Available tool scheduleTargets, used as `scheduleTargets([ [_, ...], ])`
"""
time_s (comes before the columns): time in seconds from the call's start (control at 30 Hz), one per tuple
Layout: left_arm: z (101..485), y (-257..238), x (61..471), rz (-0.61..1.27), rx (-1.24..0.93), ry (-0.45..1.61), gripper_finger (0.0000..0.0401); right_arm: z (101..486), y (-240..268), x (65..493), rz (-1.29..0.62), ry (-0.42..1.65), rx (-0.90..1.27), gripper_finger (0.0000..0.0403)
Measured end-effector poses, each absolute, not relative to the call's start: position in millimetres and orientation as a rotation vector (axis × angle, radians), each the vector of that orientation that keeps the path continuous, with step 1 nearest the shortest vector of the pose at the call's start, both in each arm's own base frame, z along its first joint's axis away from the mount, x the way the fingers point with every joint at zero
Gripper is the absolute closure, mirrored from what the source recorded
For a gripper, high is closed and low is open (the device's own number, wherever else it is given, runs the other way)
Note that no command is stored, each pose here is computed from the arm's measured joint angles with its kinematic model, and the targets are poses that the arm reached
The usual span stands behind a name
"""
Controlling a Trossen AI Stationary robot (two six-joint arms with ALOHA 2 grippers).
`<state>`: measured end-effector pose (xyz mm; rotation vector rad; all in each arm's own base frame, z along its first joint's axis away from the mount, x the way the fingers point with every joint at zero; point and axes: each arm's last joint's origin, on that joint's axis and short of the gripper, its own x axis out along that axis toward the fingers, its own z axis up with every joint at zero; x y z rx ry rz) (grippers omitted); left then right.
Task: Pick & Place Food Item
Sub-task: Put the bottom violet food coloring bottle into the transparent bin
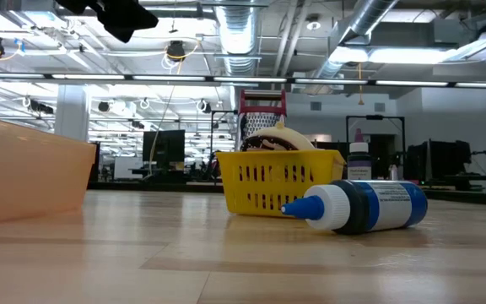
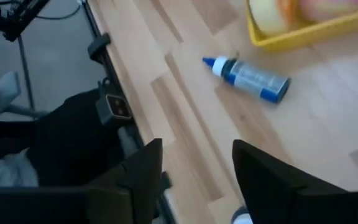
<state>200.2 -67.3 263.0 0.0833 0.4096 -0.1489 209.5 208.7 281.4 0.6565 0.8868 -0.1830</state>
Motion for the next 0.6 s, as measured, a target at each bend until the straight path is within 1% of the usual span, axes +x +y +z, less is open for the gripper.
scheduleTargets([
  [0.13, 264, -67, 201, -0.149, 0.081, 0.4, 0.0151, 280, 197, 220, -0.208, 0.945, 0.735, 0.021],
  [0.27, 264, -67, 201, -0.149, 0.08, 0.398, 0.0151, 278, 192, 227, -0.236, 0.965, 0.784, 0.0221],
  [0.4, 265, -68, 201, -0.149, 0.079, 0.393, 0.0151, 276, 200, 236, -0.24, 1.005, 0.796, 0.0233],
  [0.5, 265, -68, 201, -0.149, 0.078, 0.391, 0.0151, 283, 210, 253, -0.166, 0.971, 0.832, 0.0237],
  [0.6, 265, -68, 201, -0.149, 0.077, 0.387, 0.0151, 301, 227, 274, 0.024, 0.82, 0.853, 0.0236],
])
